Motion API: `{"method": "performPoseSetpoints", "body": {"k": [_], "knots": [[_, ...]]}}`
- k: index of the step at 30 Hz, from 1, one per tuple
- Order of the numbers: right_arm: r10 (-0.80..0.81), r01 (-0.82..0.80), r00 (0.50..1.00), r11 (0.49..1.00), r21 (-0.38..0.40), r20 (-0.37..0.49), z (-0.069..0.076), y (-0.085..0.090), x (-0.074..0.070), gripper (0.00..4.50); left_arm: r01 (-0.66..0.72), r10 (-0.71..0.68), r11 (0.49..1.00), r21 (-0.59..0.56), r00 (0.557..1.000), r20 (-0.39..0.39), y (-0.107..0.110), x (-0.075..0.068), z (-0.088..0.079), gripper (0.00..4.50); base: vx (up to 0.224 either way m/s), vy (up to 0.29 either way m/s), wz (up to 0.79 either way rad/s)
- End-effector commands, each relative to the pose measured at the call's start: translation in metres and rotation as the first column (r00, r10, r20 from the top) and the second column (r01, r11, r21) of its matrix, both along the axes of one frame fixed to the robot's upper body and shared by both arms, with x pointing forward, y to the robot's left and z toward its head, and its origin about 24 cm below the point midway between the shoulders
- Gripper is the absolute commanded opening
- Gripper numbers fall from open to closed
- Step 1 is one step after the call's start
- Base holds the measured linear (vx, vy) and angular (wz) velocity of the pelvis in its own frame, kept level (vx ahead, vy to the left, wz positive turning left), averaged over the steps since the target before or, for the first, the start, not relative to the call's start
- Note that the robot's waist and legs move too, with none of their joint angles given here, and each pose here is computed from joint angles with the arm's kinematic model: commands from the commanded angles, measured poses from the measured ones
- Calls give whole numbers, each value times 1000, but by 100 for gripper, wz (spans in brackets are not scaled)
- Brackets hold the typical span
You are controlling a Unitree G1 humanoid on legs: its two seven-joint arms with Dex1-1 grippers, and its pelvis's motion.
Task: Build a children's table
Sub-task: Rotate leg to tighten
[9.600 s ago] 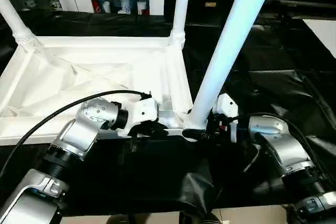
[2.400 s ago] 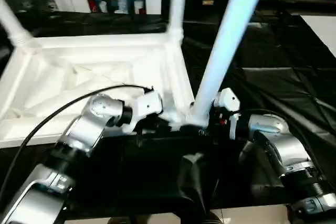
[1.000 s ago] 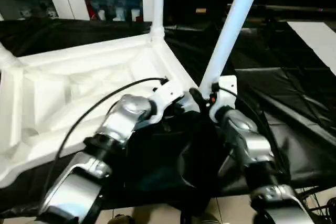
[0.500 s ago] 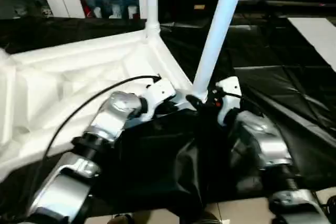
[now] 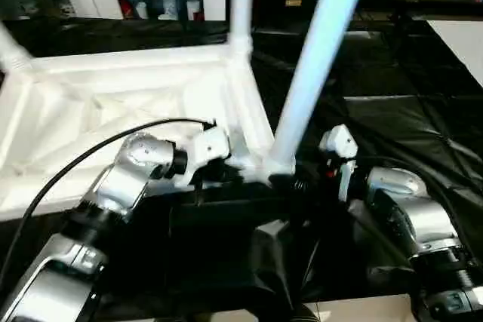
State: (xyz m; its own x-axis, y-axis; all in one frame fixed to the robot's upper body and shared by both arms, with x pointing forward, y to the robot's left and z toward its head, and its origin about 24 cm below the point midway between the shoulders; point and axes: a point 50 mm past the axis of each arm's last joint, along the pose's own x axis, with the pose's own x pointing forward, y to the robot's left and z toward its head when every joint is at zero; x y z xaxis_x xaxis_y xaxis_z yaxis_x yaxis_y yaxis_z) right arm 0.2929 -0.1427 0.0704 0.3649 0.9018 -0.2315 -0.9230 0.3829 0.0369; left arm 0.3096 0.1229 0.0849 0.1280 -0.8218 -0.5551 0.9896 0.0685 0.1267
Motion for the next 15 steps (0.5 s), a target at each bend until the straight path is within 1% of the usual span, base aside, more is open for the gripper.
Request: {"method": "performPoseSetpoints", "body": {"k": [1, 4, 6, 8, 11, 13, 15], "knots": [[78, -78, 997, 997, -4, 16, 0, 6, -6, 399, 77, -76, 997, 11, 994, -77, -6, -13, -12, 0, 0, 0, 0], [101, -100, 995, 995, -22, 11, -2, 6, -8, 399, 75, -74, 997, 9, 994, -76, -5, -13, -11, 0, 0, 0, 0], [109, -108, 994, 994, -31, 7, -3, 6, -9, 374, 72, -71, 997, 11, 995, -74, -4, -13, -12, 0, 0, 0, 0], [114, -114, 993, 993, -38, 5, -4, 5, -9, 363, 68, -67, 998, 13, 995, -72, -4, -13, -12, 0, 0, 0, 0], [122, -122, 992, 991, -50, 4, -5, 5, -9, 327, 63, -62, 998, 13, 996, -71, -3, -13, -12, 0, 0, 0, 0], [123, -123, 992, 991, -55, 4, -5, 4, -9, 322, 62, -61, 998, 14, 996, -70, -3, -13, -12, 0, 0, 0, 0], [126, -125, 992, 990, -67, 6, -6, 4, -9, 295, 60, -59, 998, 14, 996, -70, -3, -13, -11, 0, 0, 0, 0]]}}
